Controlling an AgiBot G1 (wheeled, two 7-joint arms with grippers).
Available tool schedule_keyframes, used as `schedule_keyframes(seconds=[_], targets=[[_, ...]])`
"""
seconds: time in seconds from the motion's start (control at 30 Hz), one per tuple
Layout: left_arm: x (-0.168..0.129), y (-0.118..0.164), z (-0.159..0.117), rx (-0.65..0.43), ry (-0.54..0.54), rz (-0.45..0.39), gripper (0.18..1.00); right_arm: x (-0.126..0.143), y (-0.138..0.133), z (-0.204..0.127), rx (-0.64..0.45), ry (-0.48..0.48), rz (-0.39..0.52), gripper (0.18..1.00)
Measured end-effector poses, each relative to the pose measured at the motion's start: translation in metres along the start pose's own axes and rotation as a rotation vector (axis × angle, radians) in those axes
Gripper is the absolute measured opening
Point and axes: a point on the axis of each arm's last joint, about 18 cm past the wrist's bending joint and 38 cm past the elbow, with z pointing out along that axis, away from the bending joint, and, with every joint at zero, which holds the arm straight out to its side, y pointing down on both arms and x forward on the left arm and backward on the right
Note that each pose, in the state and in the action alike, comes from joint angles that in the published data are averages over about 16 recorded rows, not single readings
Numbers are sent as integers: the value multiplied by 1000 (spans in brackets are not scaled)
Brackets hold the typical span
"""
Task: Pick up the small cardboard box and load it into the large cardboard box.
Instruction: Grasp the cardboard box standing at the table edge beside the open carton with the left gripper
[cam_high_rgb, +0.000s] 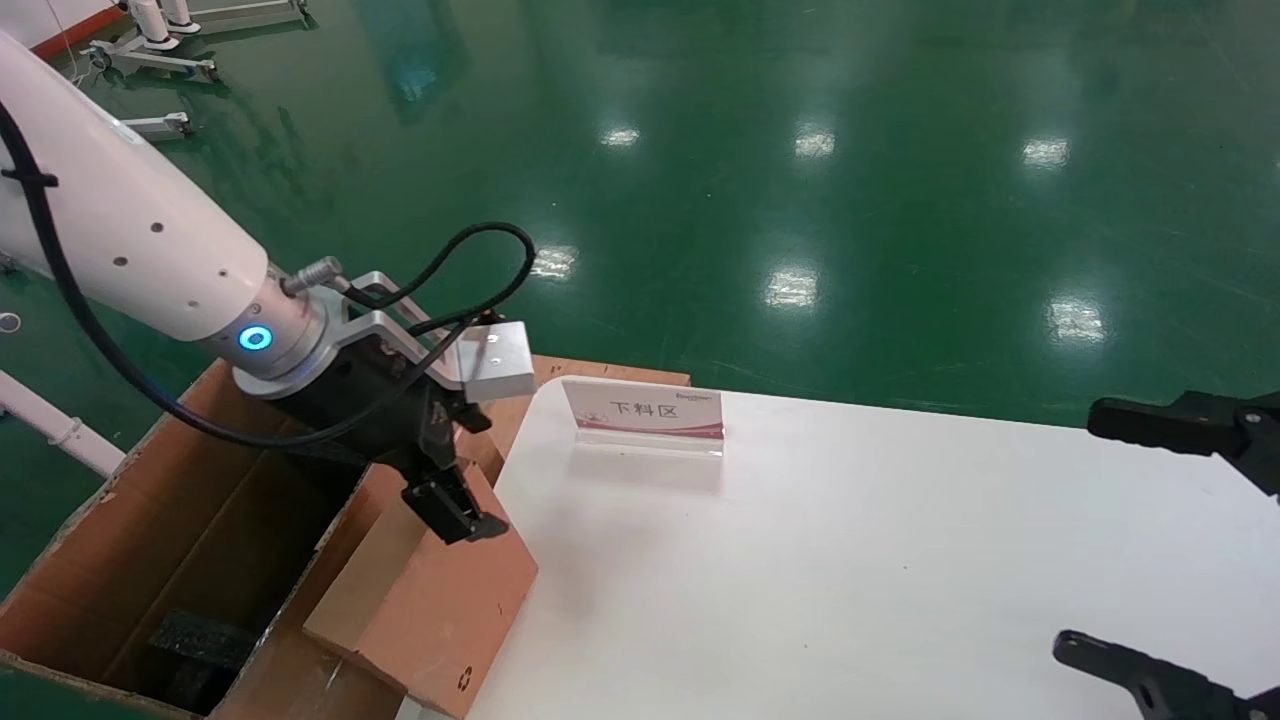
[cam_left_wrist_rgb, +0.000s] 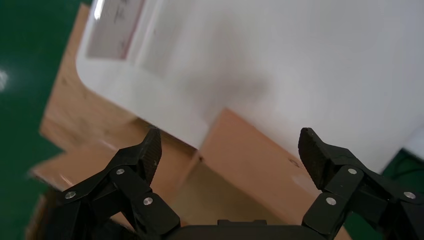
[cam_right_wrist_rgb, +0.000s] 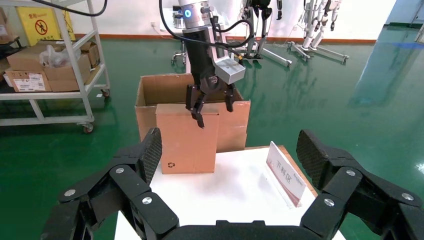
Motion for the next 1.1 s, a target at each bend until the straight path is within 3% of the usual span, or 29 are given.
schedule_keyframes(seconds=[0.27,1.1], targets=[[2,4,-4,-96,-2,-105,1000,0,0,0,0,0,0,1001],[9,4,-13,-352,-67,-312,1000,0,0,0,0,0,0,1001]])
